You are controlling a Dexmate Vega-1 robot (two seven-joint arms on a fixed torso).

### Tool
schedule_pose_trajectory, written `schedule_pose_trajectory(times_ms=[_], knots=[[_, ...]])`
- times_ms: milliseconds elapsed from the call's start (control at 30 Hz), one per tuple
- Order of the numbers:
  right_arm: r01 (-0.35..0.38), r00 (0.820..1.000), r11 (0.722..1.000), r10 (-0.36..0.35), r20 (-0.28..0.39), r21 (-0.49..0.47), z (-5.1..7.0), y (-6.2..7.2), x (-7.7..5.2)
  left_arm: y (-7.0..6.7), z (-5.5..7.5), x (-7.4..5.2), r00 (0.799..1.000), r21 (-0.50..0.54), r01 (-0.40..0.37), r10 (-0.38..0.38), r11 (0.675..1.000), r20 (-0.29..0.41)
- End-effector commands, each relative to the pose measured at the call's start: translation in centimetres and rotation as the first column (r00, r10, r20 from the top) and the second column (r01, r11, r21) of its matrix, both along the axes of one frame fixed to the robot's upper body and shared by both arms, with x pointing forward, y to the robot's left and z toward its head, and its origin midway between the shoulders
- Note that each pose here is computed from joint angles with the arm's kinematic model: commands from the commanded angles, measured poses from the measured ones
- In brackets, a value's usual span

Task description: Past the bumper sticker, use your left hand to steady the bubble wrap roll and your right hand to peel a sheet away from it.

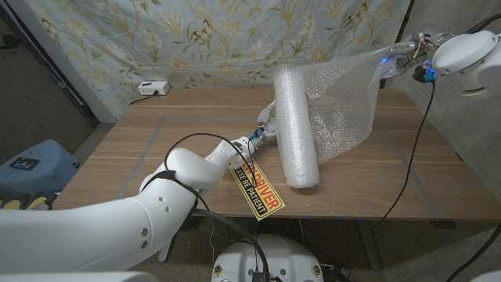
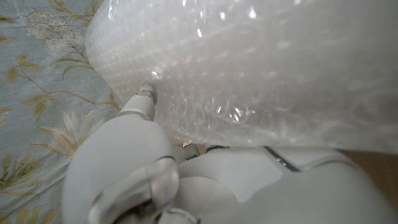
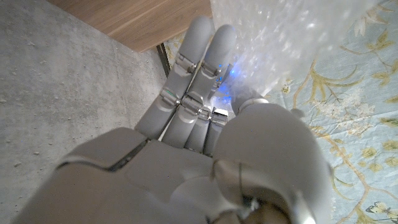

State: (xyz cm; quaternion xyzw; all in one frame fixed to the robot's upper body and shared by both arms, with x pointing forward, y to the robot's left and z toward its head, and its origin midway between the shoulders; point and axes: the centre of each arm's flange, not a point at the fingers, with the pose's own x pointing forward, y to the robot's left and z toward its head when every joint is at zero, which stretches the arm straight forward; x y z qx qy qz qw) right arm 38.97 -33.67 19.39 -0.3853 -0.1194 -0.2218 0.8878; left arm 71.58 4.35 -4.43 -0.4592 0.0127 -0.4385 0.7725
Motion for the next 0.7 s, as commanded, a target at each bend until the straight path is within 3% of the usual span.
schedule_pose_trajectory(times_ms=[33, 200, 400, 500, 700], knots=[[0.036, 0.999, 0.998, -0.037, 0.019, 0.046, 0.1, -1.6, -0.6, 1.6, -0.6, -0.5, 0.998, -0.016, 0.057, -0.056, 0.998, 0.029], [0.048, 0.999, 0.997, -0.049, 0.014, 0.066, 0.0, -2.2, -0.6, 2.0, -0.4, -0.7, 0.996, -0.017, 0.082, -0.081, 0.996, 0.045], [0.046, 0.999, 0.995, -0.045, -0.013, 0.094, -0.3, -3.1, 0.2, 2.5, -0.1, -1.0, 0.992, -0.023, 0.109, -0.108, 0.994, 0.065], [0.033, 0.999, 0.994, -0.029, -0.039, 0.108, -0.4, -3.4, 1.2, 2.9, -0.1, -1.1, 0.990, -0.030, 0.120, -0.118, 0.992, 0.075], [-0.013, 0.995, 0.992, 0.026, -0.098, 0.125, -0.5, -3.2, 4.5, 4.9, -0.7, -1.6, 0.982, -0.060, 0.159, -0.152, 0.985, 0.109]])
